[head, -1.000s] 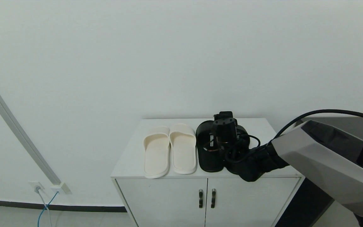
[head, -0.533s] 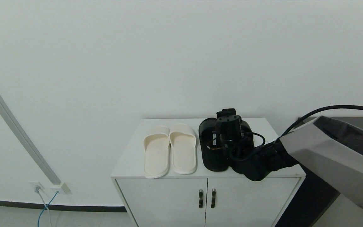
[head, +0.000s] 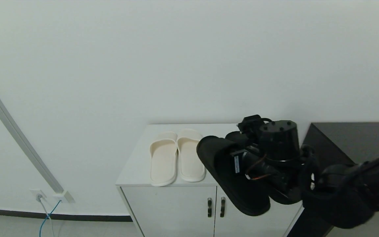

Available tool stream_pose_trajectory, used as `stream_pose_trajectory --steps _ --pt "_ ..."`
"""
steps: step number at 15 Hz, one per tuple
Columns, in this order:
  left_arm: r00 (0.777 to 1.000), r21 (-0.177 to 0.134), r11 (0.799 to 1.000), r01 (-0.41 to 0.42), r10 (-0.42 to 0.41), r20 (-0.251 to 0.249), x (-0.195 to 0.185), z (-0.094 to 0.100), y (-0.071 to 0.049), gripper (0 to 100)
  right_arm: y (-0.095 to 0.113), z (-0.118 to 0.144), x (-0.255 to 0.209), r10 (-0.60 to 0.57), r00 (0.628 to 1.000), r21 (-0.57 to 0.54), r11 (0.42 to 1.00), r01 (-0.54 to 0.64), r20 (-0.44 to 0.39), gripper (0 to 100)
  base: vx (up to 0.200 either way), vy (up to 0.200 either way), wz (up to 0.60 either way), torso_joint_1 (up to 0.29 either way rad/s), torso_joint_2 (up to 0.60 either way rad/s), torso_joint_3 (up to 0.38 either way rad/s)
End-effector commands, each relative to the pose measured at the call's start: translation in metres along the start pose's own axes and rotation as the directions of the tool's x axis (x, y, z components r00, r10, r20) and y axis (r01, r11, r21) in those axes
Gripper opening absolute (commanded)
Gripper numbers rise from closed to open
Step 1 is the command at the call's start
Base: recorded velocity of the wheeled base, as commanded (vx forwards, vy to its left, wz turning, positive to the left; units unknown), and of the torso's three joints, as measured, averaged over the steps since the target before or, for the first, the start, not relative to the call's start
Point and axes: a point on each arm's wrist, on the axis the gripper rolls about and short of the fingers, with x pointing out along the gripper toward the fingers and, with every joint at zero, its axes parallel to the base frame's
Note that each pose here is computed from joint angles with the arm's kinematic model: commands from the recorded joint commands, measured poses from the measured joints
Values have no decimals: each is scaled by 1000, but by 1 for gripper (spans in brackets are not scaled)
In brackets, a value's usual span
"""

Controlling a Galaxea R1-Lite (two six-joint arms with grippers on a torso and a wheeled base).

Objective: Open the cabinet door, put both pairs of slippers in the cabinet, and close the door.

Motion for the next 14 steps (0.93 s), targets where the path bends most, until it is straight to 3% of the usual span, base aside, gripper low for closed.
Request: stream_pose_trajectory --steps 1,3,6,9,14 --pt "1000 -2 1000 0 0 1 0 0 0 0 -10 14 -68 205 976 -18 979 -205 68 0 0 0 0 0 0 0" --pt "1000 -2 1000 0 0 1 0 0 0 0 -17 7 -92 323 945 -61 945 -320 57 0 0 0 0 0 0 0" --pt "1000 0 1000 0 0 1 0 0 0 0 -22 -7 -104 378 924 -251 902 -351 65 0 0 0 0 0 0 0" --pt "1000 0 1000 0 0 1 0 0 0 0 -23 -18 -108 452 889 -288 862 -417 67 0 0 0 0 0 0 0" --pt "1000 -2 1000 -1 1 1 0 0 0 0 -19 -23 -104 474 880 -283 849 -445 39 0 0 0 0 0 0 0"
